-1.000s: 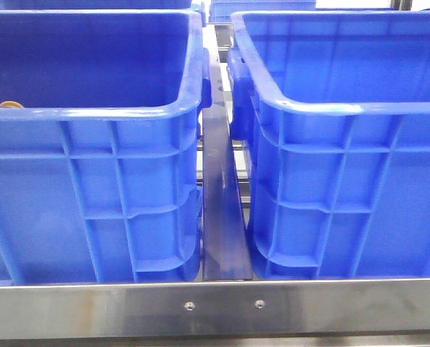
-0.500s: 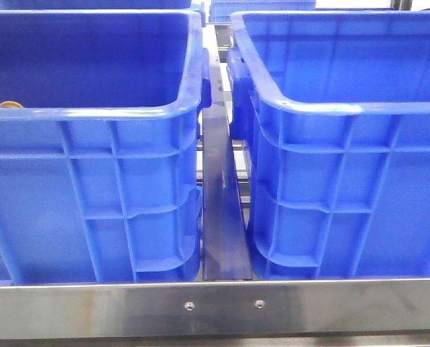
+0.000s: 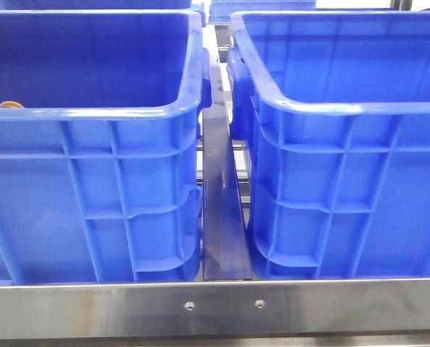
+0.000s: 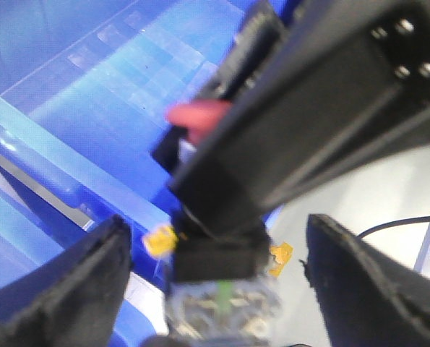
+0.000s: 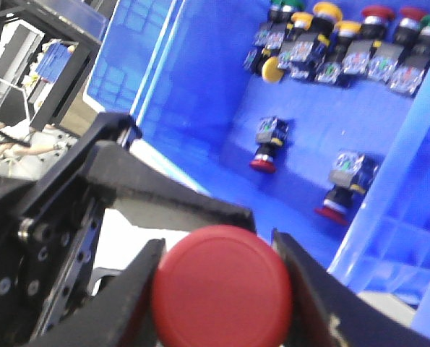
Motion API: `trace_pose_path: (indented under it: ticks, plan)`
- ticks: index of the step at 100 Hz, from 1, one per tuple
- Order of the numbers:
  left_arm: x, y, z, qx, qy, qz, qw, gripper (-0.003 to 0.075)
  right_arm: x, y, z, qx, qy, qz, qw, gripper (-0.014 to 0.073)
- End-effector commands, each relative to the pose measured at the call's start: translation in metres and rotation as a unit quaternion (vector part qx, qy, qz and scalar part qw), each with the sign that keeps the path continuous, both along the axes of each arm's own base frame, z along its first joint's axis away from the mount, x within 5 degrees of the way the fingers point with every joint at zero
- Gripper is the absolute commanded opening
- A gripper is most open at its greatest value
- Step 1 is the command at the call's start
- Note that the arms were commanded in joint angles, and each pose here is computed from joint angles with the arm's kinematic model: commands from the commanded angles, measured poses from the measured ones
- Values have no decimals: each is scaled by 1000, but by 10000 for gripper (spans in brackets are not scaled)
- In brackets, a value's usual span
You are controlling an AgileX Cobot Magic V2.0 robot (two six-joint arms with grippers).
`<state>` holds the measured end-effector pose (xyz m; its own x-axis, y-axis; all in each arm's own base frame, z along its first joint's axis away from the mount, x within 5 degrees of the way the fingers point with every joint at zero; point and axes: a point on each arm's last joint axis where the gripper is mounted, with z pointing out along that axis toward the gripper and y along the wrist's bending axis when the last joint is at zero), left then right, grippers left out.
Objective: Pick red and yellow buttons and place in box
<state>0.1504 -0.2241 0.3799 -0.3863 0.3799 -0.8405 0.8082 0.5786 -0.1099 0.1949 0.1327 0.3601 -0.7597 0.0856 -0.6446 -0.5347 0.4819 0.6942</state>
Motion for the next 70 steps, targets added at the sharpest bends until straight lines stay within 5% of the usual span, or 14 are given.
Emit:
trace_pose_path:
  ticks: [1, 30, 70]
  plan:
    - [-4, 2, 23, -55, -26, 1, 998, 503, 3, -4, 20, 30, -40, -25, 998, 151]
    - [5, 8, 23, -55, -26, 22, 998, 503, 26, -47, 30, 11, -89, -124, 988, 151]
    - [57, 72, 21, -50, -29, 180, 982, 499, 38, -100, 27, -33, -102, -218, 970, 151]
